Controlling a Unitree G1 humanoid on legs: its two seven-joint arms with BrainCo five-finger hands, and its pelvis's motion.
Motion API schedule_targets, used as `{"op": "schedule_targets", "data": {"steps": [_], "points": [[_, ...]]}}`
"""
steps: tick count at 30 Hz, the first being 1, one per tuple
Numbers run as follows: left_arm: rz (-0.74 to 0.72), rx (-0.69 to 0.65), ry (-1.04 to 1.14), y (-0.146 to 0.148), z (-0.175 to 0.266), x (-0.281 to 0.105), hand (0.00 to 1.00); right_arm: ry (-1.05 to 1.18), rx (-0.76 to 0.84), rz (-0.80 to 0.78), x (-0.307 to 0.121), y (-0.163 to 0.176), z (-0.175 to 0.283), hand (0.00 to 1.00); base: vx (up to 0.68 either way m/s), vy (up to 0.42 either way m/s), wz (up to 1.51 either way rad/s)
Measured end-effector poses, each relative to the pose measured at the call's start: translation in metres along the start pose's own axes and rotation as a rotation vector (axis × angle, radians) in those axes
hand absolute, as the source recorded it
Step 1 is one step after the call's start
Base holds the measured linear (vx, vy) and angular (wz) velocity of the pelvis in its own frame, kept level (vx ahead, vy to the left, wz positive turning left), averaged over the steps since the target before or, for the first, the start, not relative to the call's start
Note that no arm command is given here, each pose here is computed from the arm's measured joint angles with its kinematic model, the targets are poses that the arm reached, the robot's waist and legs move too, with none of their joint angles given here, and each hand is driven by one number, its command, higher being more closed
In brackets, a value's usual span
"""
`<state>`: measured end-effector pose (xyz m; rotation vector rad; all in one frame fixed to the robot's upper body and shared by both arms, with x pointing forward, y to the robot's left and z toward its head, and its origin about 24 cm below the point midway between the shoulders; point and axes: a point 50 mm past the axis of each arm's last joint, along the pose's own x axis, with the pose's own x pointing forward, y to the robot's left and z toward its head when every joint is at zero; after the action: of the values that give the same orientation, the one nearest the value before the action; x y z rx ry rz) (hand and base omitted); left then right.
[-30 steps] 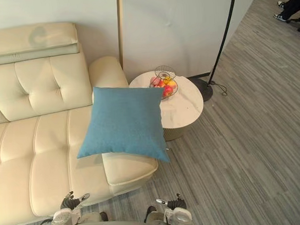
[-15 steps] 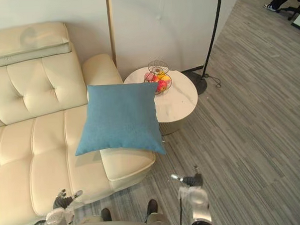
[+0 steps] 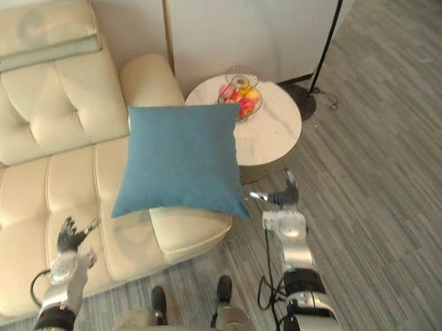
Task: Pick up cushions and gather them together orderly.
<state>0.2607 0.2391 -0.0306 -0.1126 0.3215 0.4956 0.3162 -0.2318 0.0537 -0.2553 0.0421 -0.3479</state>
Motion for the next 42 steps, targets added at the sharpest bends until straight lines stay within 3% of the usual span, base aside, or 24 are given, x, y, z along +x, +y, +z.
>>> {"op": "schedule_targets", "data": {"steps": [4,10,11,15,16,31,42], "points": [[-0.078,-0.039,-0.241,-0.038,0.087,0.027,0.00,-0.178,0.023,0.040,0.040,0.021,0.078,0.00,-0.19,0.006,0.04],[-0.137,-0.018,-0.375,-0.068,0.149,0.036,0.00,-0.272,0.054,0.032,0.055,0.026,0.129,0.00,-0.16,-0.021,-0.05],[-0.163,-0.014,-0.403,-0.079,0.162,0.035,0.00,-0.304,0.070,0.027,0.056,0.029,0.143,1.00,-0.13,-0.024,-0.14],[-0.242,-0.002,-0.480,-0.108,0.194,0.027,0.00,-0.371,0.104,0.051,0.053,0.041,0.171,1.00,-0.09,-0.035,-0.07],[-0.258,0.000,-0.499,-0.114,0.201,0.024,1.00,-0.381,0.132,0.065,0.051,0.046,0.176,1.00,-0.05,-0.052,-0.08],[-0.298,-0.041,-0.606,-0.123,0.236,0.009,1.00,-0.595,0.274,0.118,0.019,0.054,0.226,1.00,0.01,-0.048,-0.06],[-0.343,-0.051,-0.653,-0.113,0.195,-0.022,1.00,-0.474,0.319,0.135,-0.015,0.053,0.148,1.00,0.04,-0.055,0.02]]}}
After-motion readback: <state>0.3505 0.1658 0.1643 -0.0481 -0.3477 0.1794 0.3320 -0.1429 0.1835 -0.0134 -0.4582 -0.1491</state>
